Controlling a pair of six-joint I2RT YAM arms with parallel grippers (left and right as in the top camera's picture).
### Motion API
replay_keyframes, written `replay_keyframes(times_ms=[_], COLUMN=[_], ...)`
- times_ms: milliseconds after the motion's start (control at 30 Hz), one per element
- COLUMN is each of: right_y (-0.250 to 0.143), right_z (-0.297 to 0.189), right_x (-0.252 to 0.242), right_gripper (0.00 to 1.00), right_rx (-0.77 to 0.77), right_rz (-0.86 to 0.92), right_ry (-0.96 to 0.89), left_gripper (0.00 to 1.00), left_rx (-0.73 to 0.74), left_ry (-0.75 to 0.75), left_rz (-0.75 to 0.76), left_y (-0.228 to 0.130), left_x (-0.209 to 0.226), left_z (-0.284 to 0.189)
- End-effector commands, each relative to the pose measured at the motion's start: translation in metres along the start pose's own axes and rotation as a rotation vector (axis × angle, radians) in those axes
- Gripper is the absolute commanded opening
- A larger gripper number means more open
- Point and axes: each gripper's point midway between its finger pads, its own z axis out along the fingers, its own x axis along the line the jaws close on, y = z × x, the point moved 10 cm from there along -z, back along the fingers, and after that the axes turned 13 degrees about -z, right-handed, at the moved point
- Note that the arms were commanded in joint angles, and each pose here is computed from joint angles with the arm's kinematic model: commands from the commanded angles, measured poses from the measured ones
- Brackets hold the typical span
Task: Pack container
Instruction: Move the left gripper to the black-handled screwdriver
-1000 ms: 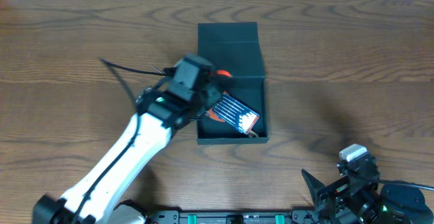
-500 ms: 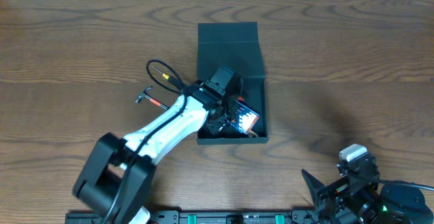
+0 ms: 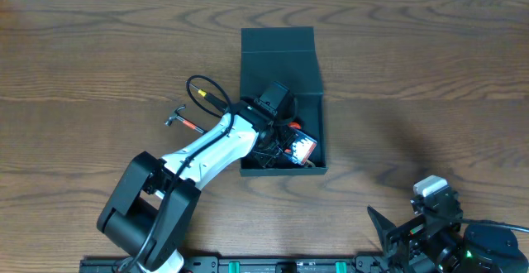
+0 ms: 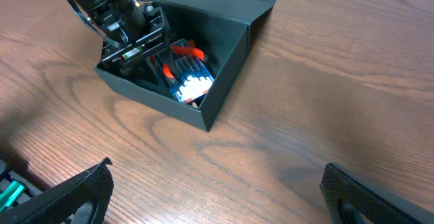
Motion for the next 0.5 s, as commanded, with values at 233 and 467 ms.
replay_keyframes(times_ms=[233, 467], right_y=[0.0, 0.0], right_z=[-0.001, -0.001], right_x=[0.0, 0.0], right_gripper=[0.99, 0.99], right_rx=[-0.002, -0.002], right_rz=[0.017, 0.017], right_ry=[-0.008, -0.008], left_gripper=[0.73, 0.99], left_rx=[-0.23, -0.514], left_ry=[-0.273, -0.359], left_rz=[0.02, -0.034], left_y=[0.001, 0.034], left_x=[-0.009, 0.019], left_z=[-0.085, -0.154])
